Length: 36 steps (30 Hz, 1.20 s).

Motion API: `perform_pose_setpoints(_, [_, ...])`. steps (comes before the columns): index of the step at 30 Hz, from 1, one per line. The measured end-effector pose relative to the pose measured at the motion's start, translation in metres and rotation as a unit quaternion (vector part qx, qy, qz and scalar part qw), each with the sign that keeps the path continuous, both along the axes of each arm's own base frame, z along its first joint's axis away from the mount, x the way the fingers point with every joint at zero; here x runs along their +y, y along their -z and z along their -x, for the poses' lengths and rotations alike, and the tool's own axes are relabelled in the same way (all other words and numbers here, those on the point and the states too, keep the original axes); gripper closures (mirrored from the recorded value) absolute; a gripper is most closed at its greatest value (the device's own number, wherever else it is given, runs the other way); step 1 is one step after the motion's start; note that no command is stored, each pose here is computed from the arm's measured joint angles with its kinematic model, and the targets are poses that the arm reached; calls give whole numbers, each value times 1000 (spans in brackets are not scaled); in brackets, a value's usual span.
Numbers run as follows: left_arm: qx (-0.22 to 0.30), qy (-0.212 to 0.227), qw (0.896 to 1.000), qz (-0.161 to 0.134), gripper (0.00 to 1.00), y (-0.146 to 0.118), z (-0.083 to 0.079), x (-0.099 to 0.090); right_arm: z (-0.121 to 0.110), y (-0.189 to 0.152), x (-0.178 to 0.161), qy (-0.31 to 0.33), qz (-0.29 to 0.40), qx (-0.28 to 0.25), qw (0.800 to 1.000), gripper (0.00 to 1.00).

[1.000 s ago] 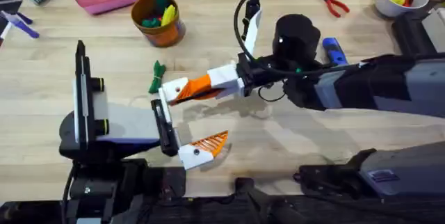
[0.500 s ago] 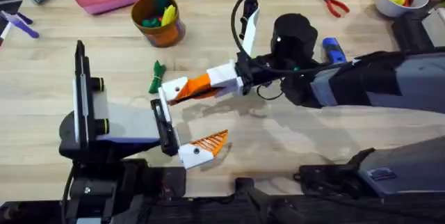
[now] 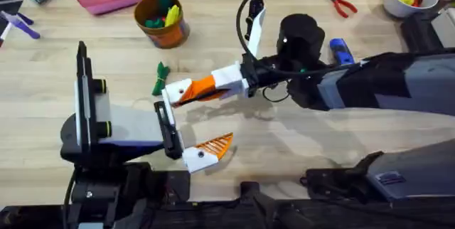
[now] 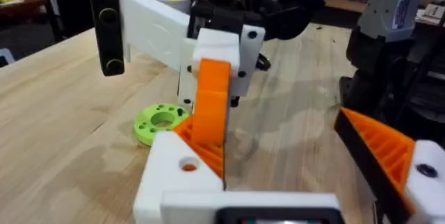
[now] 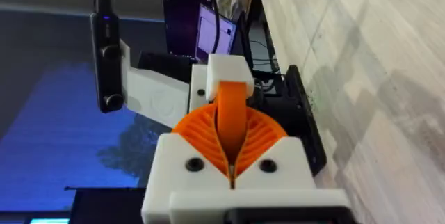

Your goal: Pick up the gripper from the table and insert it into the empty holder that is missing its gripper. Then pick up a screw, insert it into the mounting hole, and use the screwdriver to tighten it. Finally, clean up the table by picking up the vegetable and placing it into the bucket.

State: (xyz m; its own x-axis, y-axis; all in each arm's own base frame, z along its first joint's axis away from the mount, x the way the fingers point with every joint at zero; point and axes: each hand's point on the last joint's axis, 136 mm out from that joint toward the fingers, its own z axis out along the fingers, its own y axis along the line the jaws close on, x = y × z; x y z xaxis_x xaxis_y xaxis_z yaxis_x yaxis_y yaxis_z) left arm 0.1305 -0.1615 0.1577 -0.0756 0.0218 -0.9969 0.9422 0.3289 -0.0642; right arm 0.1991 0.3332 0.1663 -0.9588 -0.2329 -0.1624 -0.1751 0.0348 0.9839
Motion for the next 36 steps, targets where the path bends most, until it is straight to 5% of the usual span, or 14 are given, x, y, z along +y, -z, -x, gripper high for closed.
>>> perform_pose_setpoints(10, [0,0,1000,0,15,0,0,0,0,0,0,0,0,1,1000,965])
perform_pose_setpoints(16, [-1,7,1000,0,15,0,2,-1,4,6,3,-6,7,8,1000,112])
perform_pose_setpoints(17, [-1,7,1000,0,15,0,2,-1,4,7,3,-7,7,7,1000,38])
perform_pose_setpoints(30, [-1,8,1000,0,16,0,3,-1,4,7,2,-6,8,0,1000,10])
perform_pose_setpoints(36, [-1,9,1000,0,15,0,3,-1,0,8,-24,25,66,29,997,9])
